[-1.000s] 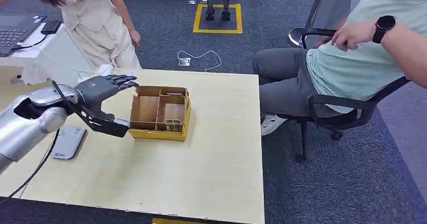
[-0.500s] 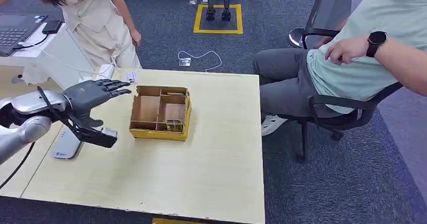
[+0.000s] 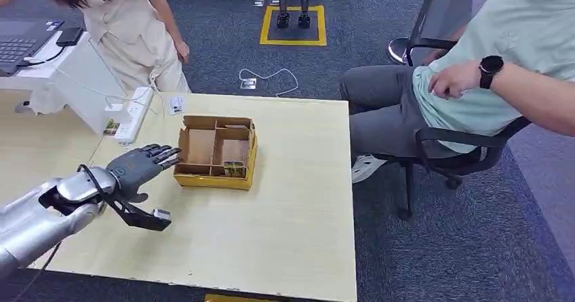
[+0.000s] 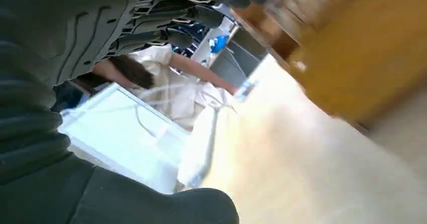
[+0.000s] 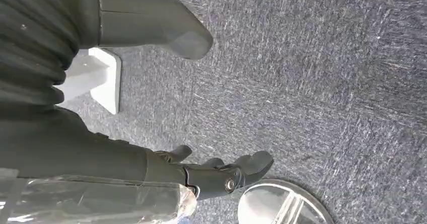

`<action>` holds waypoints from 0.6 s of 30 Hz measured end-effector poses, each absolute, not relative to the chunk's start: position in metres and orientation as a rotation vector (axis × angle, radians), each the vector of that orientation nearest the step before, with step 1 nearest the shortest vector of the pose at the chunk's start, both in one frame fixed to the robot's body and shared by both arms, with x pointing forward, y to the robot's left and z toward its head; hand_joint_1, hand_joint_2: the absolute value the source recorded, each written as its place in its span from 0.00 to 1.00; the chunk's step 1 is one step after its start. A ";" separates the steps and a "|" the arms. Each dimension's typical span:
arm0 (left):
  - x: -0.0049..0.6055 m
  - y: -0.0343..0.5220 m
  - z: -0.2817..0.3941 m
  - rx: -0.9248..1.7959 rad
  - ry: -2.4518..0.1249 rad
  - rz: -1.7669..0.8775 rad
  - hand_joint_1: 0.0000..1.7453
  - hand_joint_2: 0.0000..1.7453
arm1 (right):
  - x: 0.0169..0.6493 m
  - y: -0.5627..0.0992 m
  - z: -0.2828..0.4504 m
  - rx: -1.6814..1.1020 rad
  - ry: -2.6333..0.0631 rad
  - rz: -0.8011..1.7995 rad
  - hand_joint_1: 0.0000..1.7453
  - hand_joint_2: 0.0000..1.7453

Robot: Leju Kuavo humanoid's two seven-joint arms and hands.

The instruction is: Pass the card to the sensor for recognition and then transmit it.

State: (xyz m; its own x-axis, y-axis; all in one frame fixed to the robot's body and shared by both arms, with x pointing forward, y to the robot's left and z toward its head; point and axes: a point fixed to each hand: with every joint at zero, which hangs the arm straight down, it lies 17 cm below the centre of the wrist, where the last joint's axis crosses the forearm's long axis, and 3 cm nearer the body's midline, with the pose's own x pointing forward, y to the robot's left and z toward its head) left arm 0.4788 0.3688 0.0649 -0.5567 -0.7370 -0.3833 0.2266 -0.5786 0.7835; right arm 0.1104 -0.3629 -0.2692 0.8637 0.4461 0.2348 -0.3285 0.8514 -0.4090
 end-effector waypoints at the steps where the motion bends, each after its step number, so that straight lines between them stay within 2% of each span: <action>1: 0.477 0.369 0.060 0.959 -0.925 -2.151 0.00 1.00 | 0.111 -0.363 -0.269 -0.368 -0.331 0.416 0.00 1.00; 18: 0.482 0.359 0.028 0.983 -0.926 -2.121 0.00 1.00 | 0.112 -0.362 -0.269 -0.368 -0.333 0.424 0.00 1.00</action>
State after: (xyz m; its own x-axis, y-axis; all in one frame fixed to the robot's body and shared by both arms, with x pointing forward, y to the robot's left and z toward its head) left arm 0.4820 0.3593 0.0282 -0.5332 -0.7556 -0.3805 0.2343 -0.5641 0.7917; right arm 0.1119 -0.3620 -0.2691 0.8596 0.4537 0.2349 -0.3354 0.8480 -0.4103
